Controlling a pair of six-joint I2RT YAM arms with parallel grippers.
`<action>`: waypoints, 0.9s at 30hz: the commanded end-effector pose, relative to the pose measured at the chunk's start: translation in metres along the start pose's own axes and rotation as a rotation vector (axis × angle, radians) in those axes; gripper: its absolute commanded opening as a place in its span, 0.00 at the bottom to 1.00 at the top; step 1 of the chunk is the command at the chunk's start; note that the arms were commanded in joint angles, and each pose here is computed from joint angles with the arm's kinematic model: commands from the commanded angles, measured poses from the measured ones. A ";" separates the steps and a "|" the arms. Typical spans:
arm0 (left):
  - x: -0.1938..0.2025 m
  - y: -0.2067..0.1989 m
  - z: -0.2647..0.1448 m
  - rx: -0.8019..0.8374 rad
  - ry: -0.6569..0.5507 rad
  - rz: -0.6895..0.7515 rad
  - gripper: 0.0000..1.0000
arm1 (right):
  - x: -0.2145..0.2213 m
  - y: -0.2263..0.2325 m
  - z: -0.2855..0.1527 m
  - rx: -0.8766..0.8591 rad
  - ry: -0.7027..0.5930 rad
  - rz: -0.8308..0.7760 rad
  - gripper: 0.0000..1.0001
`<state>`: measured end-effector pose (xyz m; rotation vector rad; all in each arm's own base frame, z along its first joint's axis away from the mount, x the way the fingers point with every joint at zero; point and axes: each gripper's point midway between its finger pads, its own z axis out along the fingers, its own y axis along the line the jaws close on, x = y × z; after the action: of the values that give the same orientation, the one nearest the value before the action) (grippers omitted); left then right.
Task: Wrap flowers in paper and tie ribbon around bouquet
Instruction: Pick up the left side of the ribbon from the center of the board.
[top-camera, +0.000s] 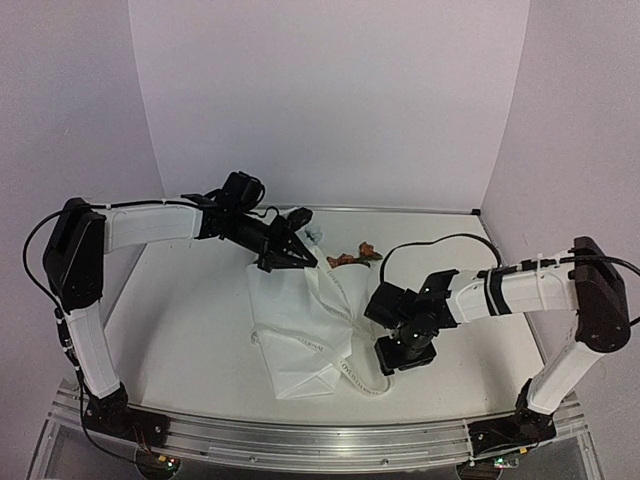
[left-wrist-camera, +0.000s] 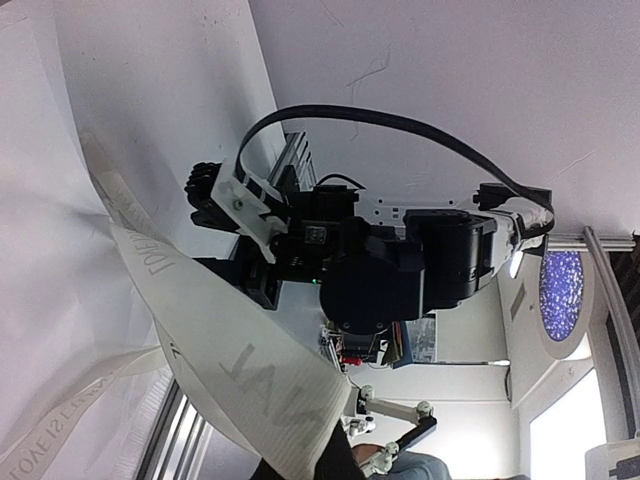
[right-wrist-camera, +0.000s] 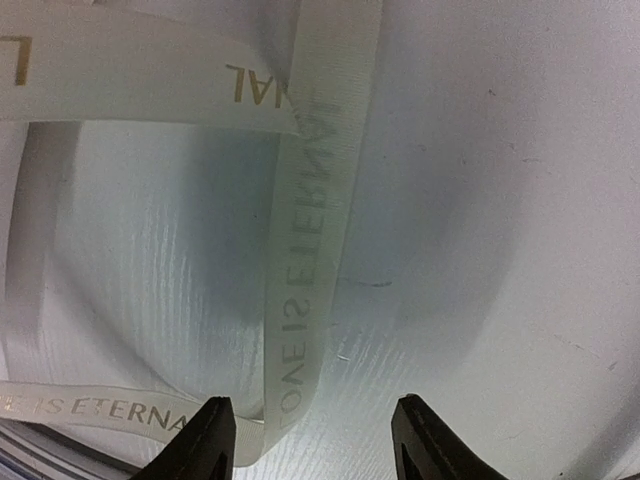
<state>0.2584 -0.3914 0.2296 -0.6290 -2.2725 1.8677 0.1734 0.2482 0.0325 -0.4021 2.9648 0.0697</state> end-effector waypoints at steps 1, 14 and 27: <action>-0.001 -0.031 -0.008 0.050 0.022 0.055 0.00 | -0.014 0.005 0.007 0.017 -0.045 0.046 0.49; -0.012 -0.018 -0.011 0.050 0.008 0.029 0.00 | -0.010 0.021 0.003 -0.045 -0.053 0.078 0.53; -0.013 -0.010 -0.011 0.045 0.007 0.013 0.00 | 0.005 0.002 0.025 0.055 -0.062 0.137 0.30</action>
<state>0.2667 -0.3872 0.2263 -0.5797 -2.2444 1.8563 0.1650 0.2553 0.0076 -0.2529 2.9596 0.0442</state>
